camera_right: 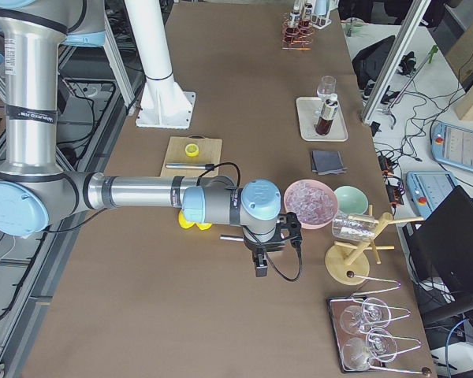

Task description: Take tea from basket to plate

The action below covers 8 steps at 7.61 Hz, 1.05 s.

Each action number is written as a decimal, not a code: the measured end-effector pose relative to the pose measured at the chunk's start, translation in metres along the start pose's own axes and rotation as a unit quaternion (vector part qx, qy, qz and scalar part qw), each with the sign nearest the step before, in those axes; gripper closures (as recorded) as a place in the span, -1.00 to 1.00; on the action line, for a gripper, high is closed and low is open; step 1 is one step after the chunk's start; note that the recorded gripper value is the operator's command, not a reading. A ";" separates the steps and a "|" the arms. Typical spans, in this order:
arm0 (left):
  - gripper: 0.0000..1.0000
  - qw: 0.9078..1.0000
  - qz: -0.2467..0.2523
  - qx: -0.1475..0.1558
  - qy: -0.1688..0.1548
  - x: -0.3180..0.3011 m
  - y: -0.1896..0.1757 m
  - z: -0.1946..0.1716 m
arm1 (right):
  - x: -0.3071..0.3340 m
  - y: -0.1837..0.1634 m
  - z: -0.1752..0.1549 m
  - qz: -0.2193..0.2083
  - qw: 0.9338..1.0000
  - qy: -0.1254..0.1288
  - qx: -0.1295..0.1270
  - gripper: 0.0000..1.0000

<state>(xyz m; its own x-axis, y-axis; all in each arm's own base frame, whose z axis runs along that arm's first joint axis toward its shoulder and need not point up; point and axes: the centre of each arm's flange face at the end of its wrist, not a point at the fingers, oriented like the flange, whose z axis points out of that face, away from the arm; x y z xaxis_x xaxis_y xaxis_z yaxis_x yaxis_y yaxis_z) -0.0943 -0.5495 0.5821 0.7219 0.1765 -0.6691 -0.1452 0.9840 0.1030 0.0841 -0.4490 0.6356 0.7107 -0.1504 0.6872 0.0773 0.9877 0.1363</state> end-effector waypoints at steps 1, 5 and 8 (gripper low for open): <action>-0.95 0.999 -0.039 0.000 0.008 0.001 0.007 0.011 | 0.000 0.000 0.000 0.000 1.000 0.000 0.000 -1.00; -0.95 0.990 -0.142 0.016 0.012 -0.005 0.032 0.042 | 0.000 0.000 0.000 0.000 1.000 0.000 0.000 -1.00; -0.95 0.991 -0.132 0.028 0.012 -0.011 0.048 0.057 | 0.001 0.000 -0.001 0.001 1.000 0.000 0.001 -1.00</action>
<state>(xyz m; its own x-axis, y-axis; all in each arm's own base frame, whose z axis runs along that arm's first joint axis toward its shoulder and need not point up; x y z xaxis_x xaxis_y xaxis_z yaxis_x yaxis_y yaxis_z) -0.0710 -0.5029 0.6364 0.7136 -0.0881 -0.6950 0.0858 0.9956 -0.0381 0.0852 -0.4488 0.6356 0.7111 -0.1488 0.6872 0.0750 0.9878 0.1363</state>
